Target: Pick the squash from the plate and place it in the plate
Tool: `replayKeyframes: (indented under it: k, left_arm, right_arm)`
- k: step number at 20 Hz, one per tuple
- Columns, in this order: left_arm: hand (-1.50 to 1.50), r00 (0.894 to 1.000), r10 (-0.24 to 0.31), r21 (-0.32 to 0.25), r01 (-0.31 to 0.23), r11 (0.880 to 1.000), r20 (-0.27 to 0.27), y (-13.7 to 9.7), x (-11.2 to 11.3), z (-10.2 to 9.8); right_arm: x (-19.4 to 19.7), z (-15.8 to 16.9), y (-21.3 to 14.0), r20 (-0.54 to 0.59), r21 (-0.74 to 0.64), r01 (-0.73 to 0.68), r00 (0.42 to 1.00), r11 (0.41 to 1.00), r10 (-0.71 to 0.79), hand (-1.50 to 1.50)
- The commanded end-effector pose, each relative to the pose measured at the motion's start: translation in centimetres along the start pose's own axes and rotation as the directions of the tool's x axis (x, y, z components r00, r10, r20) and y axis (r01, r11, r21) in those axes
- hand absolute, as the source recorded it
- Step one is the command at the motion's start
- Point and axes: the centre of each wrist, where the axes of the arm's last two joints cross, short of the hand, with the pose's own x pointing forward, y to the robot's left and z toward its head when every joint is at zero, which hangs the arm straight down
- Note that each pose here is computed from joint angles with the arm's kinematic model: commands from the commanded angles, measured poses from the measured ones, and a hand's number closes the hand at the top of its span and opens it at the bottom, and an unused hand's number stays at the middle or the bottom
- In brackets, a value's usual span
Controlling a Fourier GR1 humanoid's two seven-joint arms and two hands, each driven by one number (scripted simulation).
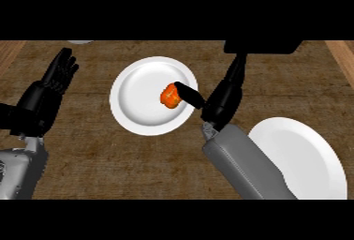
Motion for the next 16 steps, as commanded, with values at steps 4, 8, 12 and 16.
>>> replayKeyframes:
  k: [4, 8, 12, 16]
  left_arm:
    - [0.0, 1.0, -0.011, 0.023, 0.011, 1.0, -0.008, -0.4, -0.1, 0.2]
    - [0.0, 1.0, 0.002, 0.031, -0.001, 1.0, -0.021, 2.3, -0.4, 0.8]
    - [0.0, 1.0, 0.007, 0.032, -0.007, 0.999, -0.004, 1.7, 0.5, 1.3]
    - [0.0, 1.0, 0.012, 0.027, -0.012, 1.0, -0.015, 0.0, -0.1, 0.7]
  right_arm:
    - [-0.3, 3.3, -5.8, -0.067, 0.005, 0.044, 0.997, 0.999, -0.044, -1.5]
    - [-2.2, 5.5, -8.7, -0.071, -0.03, 0.047, 0.996, 0.998, -0.049, -1.5]
    - [-2.8, 8.0, -13.3, -0.054, 0.023, 0.021, 0.998, 1.0, -0.02, -1.5]
    - [-2.7, 8.2, -13.8, -0.036, -0.045, -0.045, 0.998, 0.998, 0.043, -1.5]
